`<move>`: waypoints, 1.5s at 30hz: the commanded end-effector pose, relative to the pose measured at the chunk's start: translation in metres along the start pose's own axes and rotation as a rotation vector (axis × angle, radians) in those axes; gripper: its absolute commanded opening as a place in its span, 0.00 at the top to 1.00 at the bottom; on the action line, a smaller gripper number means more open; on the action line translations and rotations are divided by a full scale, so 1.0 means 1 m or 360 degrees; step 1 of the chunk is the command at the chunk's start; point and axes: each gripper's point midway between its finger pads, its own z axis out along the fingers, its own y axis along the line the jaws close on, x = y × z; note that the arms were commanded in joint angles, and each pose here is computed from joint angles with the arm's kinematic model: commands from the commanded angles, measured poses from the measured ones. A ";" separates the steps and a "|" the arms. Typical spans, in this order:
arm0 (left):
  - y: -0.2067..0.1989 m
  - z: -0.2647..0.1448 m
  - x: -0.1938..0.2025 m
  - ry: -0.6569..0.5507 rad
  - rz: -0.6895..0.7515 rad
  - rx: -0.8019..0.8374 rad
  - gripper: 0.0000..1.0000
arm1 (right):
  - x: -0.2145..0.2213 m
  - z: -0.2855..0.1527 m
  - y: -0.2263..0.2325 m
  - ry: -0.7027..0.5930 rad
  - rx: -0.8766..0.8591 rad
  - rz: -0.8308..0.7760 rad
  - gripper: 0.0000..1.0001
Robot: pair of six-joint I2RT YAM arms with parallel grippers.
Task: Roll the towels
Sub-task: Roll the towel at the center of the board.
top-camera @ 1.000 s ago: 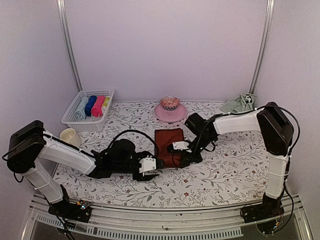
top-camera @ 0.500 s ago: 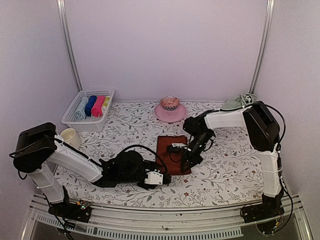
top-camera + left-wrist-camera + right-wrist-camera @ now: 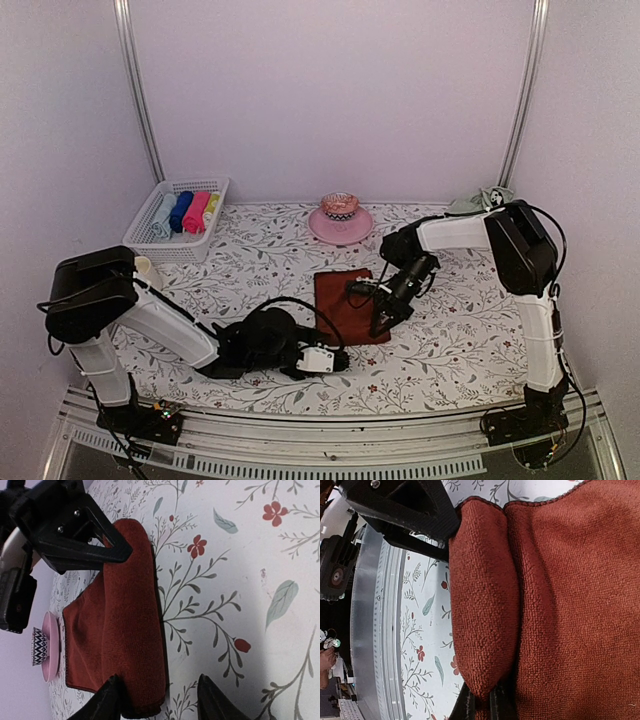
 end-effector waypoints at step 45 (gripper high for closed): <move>0.005 0.027 0.009 0.0111 -0.0666 0.0476 0.96 | -0.024 -0.068 0.024 -0.0208 0.0777 -0.0846 0.53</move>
